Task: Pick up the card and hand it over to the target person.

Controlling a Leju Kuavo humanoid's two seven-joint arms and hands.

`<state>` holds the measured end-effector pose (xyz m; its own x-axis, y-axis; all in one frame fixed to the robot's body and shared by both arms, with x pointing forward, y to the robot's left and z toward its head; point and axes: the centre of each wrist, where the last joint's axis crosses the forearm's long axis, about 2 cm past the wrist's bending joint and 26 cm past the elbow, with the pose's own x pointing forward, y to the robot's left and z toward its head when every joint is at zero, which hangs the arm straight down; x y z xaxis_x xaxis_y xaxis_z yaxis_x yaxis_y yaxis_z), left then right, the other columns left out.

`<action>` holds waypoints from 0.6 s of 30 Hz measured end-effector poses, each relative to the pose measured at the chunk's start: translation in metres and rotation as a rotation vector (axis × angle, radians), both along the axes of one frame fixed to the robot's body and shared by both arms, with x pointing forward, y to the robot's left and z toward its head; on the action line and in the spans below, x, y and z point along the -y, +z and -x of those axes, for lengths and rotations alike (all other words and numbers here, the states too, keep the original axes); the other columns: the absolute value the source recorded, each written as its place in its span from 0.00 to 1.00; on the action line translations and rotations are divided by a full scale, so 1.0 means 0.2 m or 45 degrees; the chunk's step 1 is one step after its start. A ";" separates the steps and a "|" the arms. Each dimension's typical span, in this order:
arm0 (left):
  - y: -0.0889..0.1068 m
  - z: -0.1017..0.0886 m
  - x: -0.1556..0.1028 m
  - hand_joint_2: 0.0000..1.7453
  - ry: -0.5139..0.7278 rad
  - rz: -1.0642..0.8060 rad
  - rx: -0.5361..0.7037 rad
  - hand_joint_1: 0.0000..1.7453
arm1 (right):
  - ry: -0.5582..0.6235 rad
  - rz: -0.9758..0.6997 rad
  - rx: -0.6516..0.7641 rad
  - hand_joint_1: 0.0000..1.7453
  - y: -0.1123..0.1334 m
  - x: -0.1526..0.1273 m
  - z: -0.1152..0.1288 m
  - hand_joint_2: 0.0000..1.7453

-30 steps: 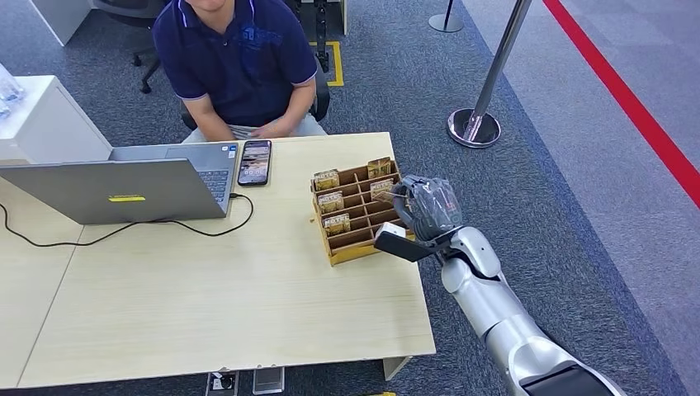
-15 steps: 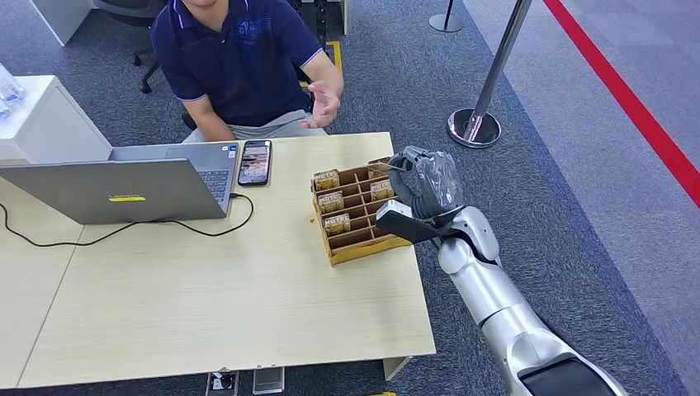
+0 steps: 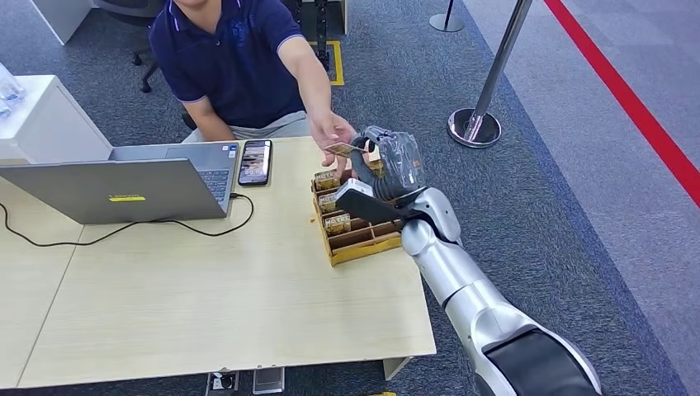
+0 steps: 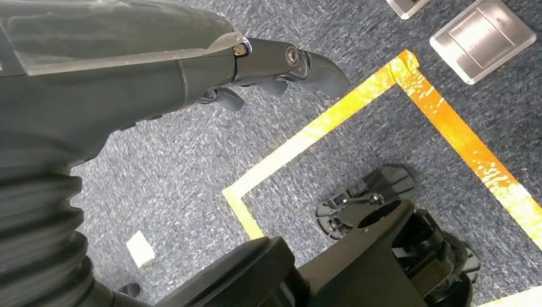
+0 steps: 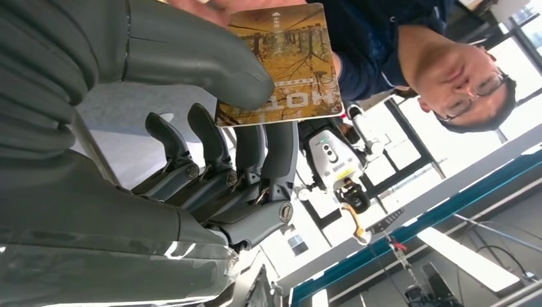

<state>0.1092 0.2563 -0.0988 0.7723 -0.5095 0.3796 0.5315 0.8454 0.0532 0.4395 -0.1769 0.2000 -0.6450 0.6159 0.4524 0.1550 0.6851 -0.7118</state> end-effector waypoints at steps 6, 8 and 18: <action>0.00 0.01 0.01 0.50 -0.028 -0.004 -0.061 0.00 | 0.011 -0.017 0.009 0.86 0.01 -0.01 -0.01 1.00; 0.00 0.00 0.02 0.00 -0.029 -0.021 -0.047 0.00 | -0.007 -0.038 0.003 0.36 0.01 0.01 -0.01 0.50; 0.01 -0.03 0.02 0.00 -0.034 -0.054 -0.031 0.00 | -0.043 -0.059 0.013 0.00 -0.01 0.05 -0.01 0.00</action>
